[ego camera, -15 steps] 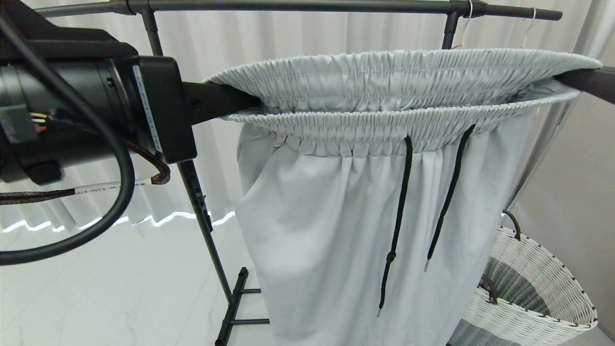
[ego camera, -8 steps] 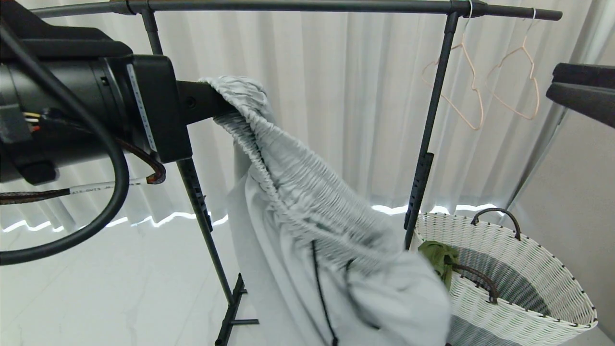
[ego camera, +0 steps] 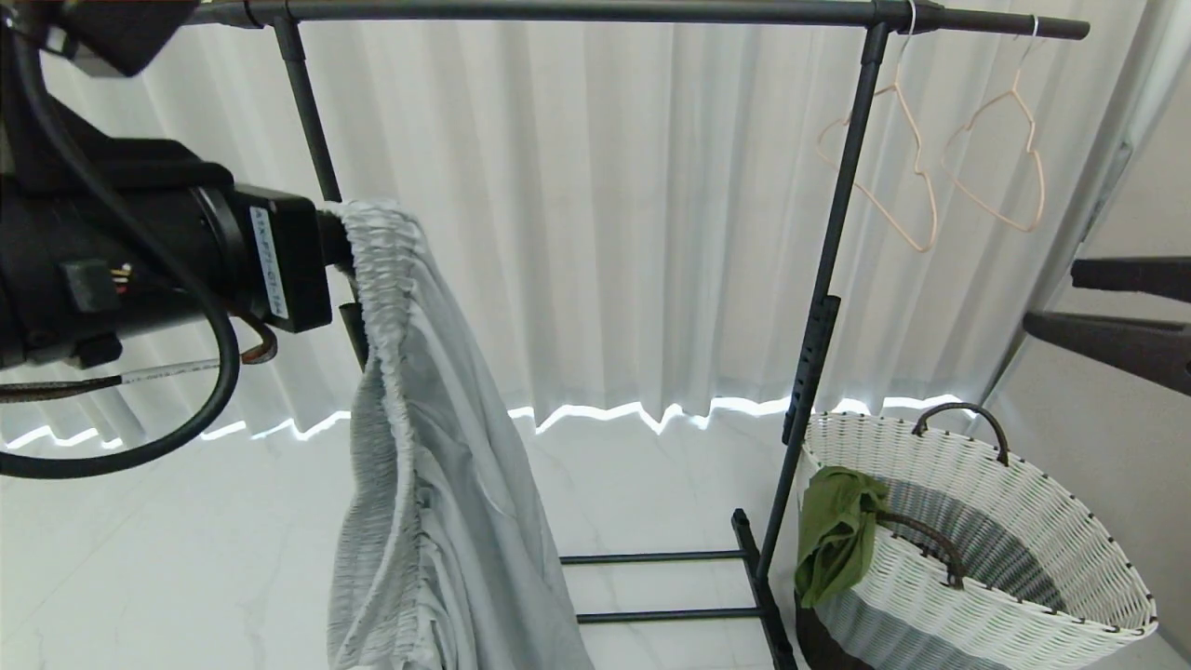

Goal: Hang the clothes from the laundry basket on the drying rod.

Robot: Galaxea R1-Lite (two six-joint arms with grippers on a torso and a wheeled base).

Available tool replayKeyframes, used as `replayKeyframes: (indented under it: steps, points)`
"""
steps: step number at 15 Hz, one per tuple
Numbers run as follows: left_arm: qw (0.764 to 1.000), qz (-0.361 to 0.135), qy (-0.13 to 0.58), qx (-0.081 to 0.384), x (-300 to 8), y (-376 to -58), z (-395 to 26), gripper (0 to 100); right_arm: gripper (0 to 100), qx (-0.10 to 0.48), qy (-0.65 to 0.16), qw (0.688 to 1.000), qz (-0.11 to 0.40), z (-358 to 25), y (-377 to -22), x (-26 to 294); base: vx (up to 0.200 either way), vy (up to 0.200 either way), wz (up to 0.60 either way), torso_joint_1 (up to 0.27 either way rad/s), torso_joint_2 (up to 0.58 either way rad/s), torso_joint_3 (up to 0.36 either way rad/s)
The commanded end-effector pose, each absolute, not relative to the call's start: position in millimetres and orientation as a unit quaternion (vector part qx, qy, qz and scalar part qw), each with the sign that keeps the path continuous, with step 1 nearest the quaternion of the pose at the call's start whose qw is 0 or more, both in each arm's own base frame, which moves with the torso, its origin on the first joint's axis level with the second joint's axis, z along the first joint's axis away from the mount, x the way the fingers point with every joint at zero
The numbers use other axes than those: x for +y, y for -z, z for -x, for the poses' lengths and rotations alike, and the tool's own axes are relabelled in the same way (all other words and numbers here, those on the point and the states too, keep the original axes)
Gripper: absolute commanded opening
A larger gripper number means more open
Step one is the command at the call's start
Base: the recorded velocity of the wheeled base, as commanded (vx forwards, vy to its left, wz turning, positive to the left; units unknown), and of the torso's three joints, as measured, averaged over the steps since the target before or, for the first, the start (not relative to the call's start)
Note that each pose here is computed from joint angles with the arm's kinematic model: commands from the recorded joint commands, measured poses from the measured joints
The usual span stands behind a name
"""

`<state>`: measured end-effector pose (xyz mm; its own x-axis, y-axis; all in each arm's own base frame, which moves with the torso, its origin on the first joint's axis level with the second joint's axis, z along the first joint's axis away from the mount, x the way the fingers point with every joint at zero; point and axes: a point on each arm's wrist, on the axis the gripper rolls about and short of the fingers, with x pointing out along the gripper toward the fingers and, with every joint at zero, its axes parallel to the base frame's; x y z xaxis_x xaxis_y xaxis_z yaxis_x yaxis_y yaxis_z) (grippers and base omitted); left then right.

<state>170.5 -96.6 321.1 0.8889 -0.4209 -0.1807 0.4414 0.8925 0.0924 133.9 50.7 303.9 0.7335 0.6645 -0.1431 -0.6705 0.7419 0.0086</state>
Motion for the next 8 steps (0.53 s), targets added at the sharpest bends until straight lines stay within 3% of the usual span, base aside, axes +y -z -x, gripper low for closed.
replayKeyframes:
  steps: [1, 3, 4, 8]
  points:
    - [0.977, -0.069, 0.179, 0.092, -80, -311, -169, 0, 100, 0.102, -0.288, 0.952, 0.030, -136, -296, 36, 0.000, 0.000, 0.00, 0.000, 0.00, 0.000]
    - [0.980, -0.069, 0.152, 0.104, -69, -302, -168, 0, 100, 0.131, -0.207, 0.969, 0.041, -146, -285, 33, 0.000, 0.000, 0.00, 0.000, 0.00, 0.000]
    - [0.982, -0.070, 0.131, 0.117, -60, -294, -167, 0, 100, 0.148, -0.125, 0.979, 0.056, -150, -278, 31, 0.000, 0.000, 0.00, 0.000, 0.00, 0.000]
    - [0.983, -0.068, 0.089, 0.145, -43, -274, -163, 0, 100, 0.170, -0.030, 0.980, 0.096, -135, -259, 24, 0.000, 0.000, 0.00, 0.000, 0.00, 0.000]
